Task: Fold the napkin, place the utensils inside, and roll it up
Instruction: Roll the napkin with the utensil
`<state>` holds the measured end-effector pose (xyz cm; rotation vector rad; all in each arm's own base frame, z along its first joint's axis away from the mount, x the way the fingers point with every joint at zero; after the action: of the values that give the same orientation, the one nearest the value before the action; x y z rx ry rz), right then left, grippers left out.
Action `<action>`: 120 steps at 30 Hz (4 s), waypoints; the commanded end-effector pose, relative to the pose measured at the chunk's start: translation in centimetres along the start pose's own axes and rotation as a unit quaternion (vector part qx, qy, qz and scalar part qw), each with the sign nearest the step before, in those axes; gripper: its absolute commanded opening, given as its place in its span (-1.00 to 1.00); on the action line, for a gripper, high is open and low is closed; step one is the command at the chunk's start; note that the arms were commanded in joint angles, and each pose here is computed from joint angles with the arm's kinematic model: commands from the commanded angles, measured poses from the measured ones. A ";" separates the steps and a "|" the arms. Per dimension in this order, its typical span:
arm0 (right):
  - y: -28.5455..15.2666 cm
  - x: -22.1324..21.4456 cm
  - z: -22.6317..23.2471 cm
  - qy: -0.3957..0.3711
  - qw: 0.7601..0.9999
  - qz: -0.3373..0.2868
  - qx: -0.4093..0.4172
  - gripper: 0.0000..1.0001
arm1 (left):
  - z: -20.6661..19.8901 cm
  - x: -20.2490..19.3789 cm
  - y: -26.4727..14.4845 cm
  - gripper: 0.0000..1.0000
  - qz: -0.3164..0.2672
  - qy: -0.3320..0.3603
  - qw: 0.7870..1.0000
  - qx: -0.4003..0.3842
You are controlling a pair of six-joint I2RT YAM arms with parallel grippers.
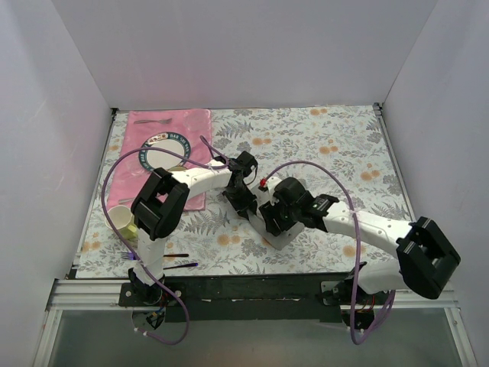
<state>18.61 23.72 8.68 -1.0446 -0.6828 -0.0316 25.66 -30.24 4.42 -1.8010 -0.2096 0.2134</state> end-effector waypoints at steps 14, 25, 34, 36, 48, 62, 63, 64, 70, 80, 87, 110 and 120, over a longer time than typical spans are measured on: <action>3.6 -0.3 2.5 -0.112 0.986 -0.019 -0.125 0.36 | 1.1 0.3 0.0 -1.00 -0.003 -0.004 0.999 0.037; 4.5 -3.8 -0.7 -0.075 0.983 -0.012 -0.169 -0.02 | 0.6 -0.3 -0.3 -1.00 0.019 -0.013 0.999 0.027; 4.7 -5.7 -0.5 -0.044 0.991 -0.013 -0.126 -0.97 | 0.2 -0.3 -0.9 -1.00 0.021 -0.009 1.000 0.008; 4.8 -6.4 -0.3 -0.033 0.995 -0.019 -0.095 -0.97 | -0.3 0.3 -1.6 -1.00 0.008 -0.002 1.000 -0.020; 4.4 -9.5 0.7 0.102 0.983 0.084 0.126 -0.97 | -3.1 4.2 -7.7 0.03 -0.086 0.062 0.988 -0.113; 4.4 -9.1 -0.4 0.277 0.911 0.168 0.255 -0.97 | -2.5 2.7 -12.5 0.16 -0.117 0.093 0.980 -0.129; 4.3 -9.1 -0.5 0.282 0.908 0.172 0.259 -0.97 | -2.4 2.3 -12.6 0.17 -0.113 0.086 0.981 -0.136; 4.4 -9.1 -0.7 0.286 0.906 0.175 0.257 -0.97 | -2.0 1.4 -12.3 0.17 -0.105 0.086 0.981 -0.141; 5.0 -8.8 -2.5 0.317 0.897 0.186 0.247 -0.97 | -2.3 -1.4 -10.7 0.16 -0.044 0.072 0.982 -0.168; 5.4 -7.9 -2.8 0.323 0.894 0.173 0.259 -0.97 | -0.5 -3.1 -7.0 0.47 0.007 -0.061 0.986 -0.157; 5.6 -7.6 -2.8 0.316 0.893 0.175 0.267 -0.97 | -1.6 -2.0 -4.7 0.47 -0.007 -0.067 0.986 -0.150; 4.7 -3.8 -2.8 0.206 0.947 0.164 0.186 -0.50 | 1.1 -1.9 0.9 -0.99 -0.012 -0.033 0.998 -0.054; -0.3 2.8 -2.8 0.036 0.999 0.032 -0.022 0.53 | 0.9 -2.3 0.4 -1.00 0.010 -0.022 0.998 -0.051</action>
<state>19.76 24.03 6.77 -0.8898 -0.3664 0.0853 23.05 -31.29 5.08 -1.9834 -0.2333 0.2710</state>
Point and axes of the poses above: each gripper's point midway between its finger pads, its own y axis out along the fingers, its own z axis along the line the jaws close on, x = y × z, the point moved 2 cm from there along -y, back along the fingers, and after that the axes turned 15 degrees about y, right-handed, at the moved point
